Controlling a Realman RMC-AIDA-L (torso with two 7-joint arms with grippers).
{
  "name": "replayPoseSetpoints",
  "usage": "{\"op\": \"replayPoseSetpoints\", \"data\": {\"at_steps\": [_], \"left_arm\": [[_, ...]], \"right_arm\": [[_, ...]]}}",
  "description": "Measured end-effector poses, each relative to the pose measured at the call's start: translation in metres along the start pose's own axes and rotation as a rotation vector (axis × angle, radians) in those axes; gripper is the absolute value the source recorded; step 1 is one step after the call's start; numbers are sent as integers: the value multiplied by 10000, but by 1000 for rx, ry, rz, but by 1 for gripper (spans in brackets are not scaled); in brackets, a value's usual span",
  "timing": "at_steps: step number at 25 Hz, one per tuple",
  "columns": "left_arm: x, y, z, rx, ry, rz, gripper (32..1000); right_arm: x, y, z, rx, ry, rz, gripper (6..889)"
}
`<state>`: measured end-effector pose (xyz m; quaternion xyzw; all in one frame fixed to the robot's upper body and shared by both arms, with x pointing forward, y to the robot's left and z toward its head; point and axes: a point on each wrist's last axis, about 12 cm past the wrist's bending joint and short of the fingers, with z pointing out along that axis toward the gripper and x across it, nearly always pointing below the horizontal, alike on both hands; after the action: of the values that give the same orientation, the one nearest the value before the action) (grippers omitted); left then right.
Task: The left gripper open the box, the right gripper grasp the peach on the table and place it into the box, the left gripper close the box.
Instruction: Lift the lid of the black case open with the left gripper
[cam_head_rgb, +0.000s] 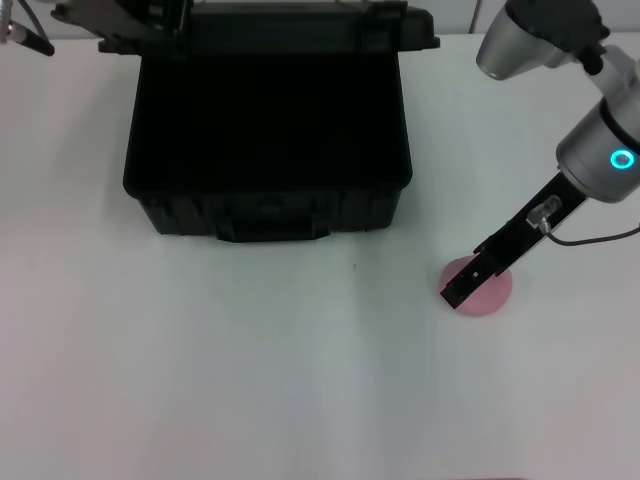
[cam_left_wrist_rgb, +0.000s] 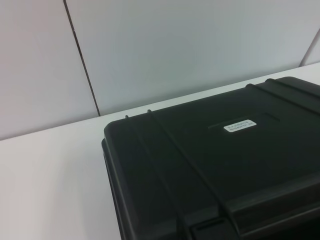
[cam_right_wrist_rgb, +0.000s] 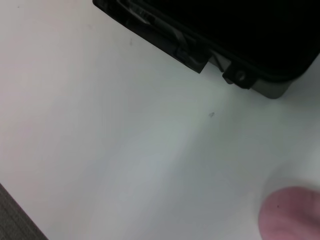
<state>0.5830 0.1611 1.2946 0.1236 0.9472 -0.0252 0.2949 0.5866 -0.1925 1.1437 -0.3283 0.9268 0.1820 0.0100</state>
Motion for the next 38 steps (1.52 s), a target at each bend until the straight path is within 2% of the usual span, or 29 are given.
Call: {"op": "replayPoseSetpoints", "data": {"at_steps": [9,14,38], "left_arm": [[-42,11,-49,12,-17,3,375],[-83,27,-79,18,-35,3,375],[-169,84,-140,35,-73,-4,375]], "right_arm": [[-21,9,-4,1,0,-4,854],[-22,8,8,-2,5,-2,853],[-38,-3,40,-3,13,4,852]]}}
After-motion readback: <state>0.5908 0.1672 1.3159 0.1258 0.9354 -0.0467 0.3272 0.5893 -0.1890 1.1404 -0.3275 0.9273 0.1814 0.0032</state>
